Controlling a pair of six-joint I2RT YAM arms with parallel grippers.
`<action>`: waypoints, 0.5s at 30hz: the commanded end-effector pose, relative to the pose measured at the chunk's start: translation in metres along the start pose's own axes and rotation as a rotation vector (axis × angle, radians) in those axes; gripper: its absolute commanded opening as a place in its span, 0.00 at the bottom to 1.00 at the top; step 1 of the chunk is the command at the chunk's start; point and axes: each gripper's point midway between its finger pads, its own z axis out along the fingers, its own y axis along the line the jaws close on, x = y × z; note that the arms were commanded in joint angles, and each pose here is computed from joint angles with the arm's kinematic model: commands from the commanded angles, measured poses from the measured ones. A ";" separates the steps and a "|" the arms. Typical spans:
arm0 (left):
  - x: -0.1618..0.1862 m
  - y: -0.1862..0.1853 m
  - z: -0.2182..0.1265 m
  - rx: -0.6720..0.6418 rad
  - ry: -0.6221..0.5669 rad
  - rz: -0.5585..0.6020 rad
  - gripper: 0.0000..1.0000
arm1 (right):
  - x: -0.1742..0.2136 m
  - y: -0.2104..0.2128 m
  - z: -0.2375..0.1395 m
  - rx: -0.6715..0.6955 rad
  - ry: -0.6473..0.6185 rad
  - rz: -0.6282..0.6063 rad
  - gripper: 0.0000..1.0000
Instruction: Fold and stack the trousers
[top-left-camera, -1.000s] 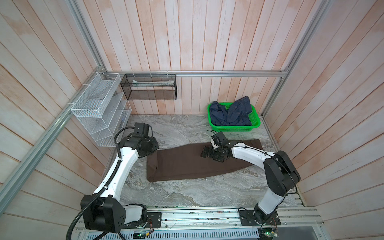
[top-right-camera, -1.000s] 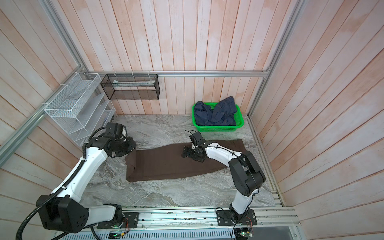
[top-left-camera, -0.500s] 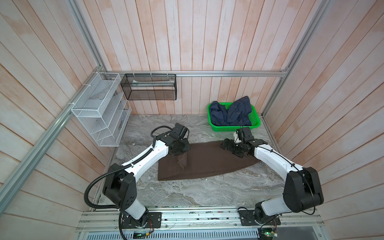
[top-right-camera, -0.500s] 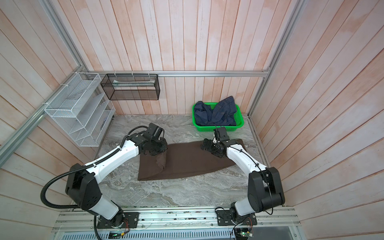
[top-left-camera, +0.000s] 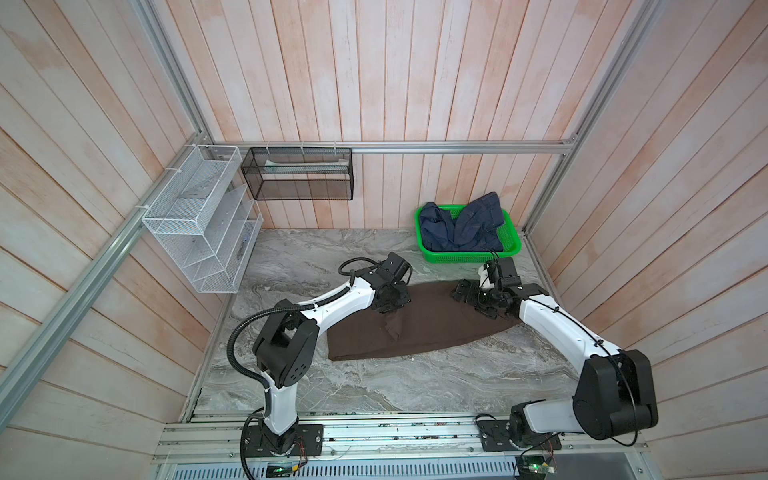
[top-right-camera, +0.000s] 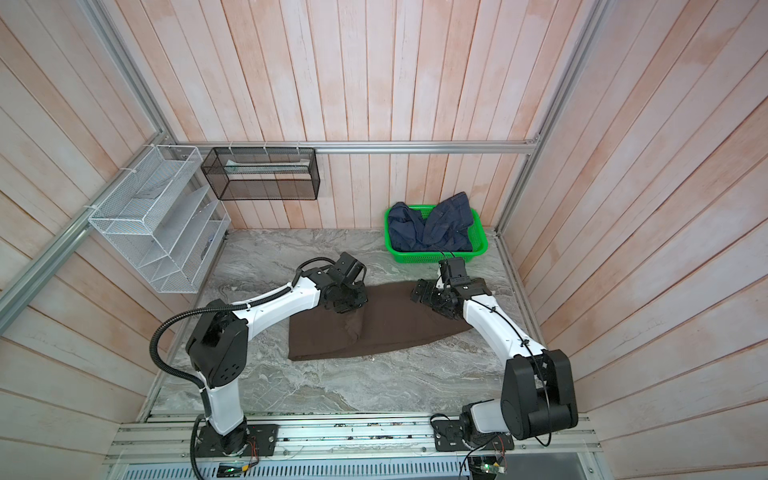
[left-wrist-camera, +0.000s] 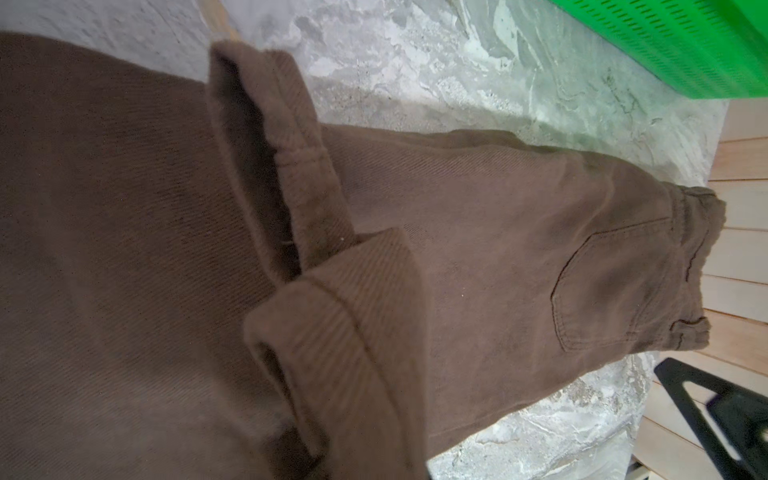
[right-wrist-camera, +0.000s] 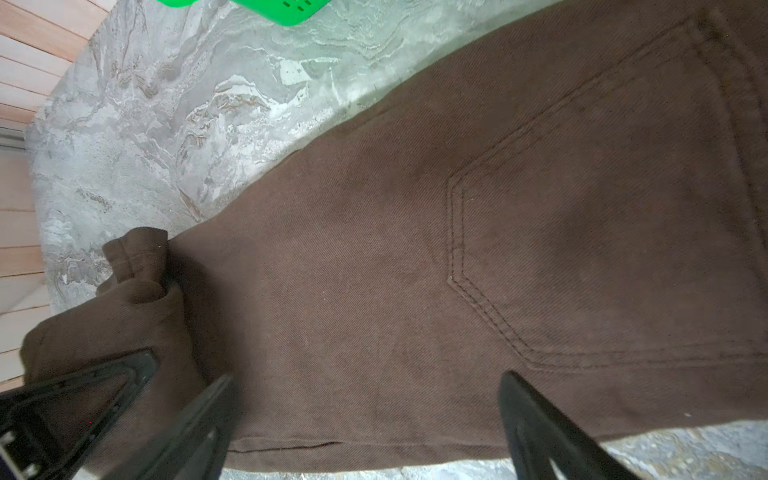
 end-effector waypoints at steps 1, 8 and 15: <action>-0.002 -0.030 0.005 0.079 -0.007 0.003 0.00 | 0.005 -0.007 -0.002 0.016 0.015 0.001 0.98; -0.004 -0.057 -0.002 0.165 -0.012 0.039 0.51 | 0.003 -0.007 -0.005 0.020 0.012 -0.002 0.98; -0.028 -0.086 -0.097 0.289 -0.202 0.124 0.70 | 0.003 0.003 -0.007 -0.013 0.012 -0.008 0.98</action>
